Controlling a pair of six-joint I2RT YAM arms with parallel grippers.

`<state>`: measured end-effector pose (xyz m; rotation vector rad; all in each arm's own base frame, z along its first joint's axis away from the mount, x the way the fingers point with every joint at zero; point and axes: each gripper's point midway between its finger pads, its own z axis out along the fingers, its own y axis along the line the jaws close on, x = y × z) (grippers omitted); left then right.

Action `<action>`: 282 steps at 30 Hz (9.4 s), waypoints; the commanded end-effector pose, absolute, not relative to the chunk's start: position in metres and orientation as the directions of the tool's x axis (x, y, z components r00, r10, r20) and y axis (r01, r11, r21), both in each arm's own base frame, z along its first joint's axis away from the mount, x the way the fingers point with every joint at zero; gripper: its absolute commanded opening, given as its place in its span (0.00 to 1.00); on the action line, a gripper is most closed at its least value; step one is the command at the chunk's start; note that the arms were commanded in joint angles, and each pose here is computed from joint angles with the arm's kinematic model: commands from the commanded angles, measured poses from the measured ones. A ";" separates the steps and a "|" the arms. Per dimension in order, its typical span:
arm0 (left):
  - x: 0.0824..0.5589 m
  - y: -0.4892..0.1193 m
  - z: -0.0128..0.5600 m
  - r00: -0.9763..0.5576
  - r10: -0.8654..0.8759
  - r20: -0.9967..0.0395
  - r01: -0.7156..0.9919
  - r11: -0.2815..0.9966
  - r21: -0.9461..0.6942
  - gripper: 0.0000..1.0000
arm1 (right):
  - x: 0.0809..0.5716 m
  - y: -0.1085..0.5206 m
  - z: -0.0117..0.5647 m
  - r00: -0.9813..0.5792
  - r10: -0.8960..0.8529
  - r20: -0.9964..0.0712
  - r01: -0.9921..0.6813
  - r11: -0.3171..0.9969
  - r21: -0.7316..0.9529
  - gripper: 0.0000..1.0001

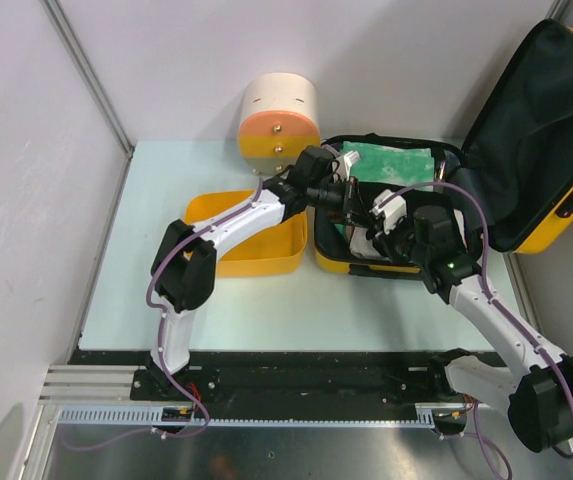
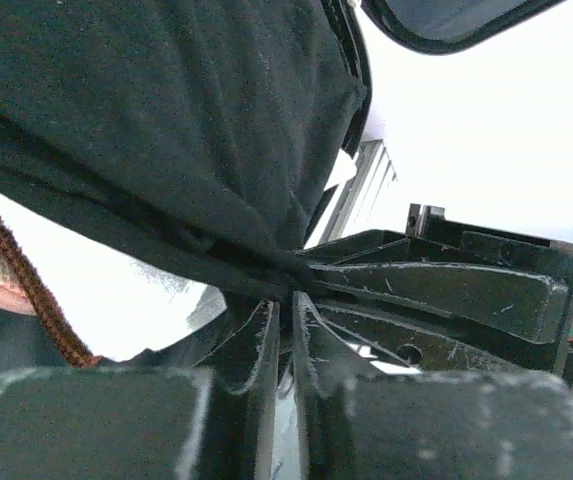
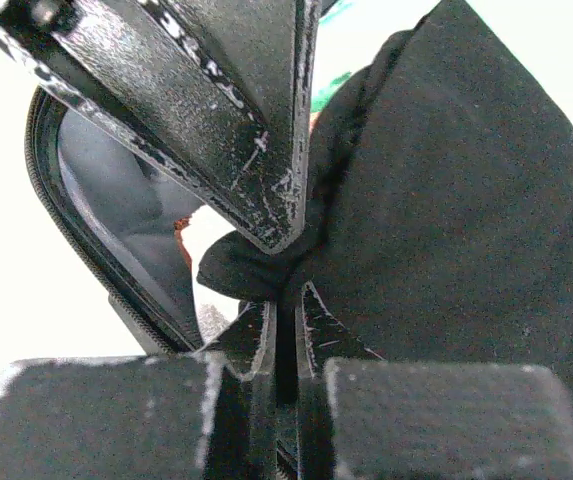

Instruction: Open, take out, and arrange the luggage

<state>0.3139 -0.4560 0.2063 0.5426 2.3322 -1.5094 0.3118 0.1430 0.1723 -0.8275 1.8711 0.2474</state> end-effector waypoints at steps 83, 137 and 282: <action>0.391 -0.302 0.241 -0.624 0.145 -0.768 0.638 0.661 -0.394 0.00 | 0.356 0.130 0.257 -0.488 0.189 -0.852 -0.384 0.830 0.404 0.00; 0.392 -0.077 0.224 -0.608 0.089 -0.789 0.412 0.885 -0.217 0.84 | 0.363 0.382 0.259 -0.336 -0.070 -0.939 -0.763 0.605 0.227 0.73; 0.405 -0.361 0.149 -0.783 0.232 -0.577 0.551 0.690 -0.470 0.09 | 0.379 0.053 0.088 -0.835 0.258 -0.486 -0.029 0.861 0.508 0.82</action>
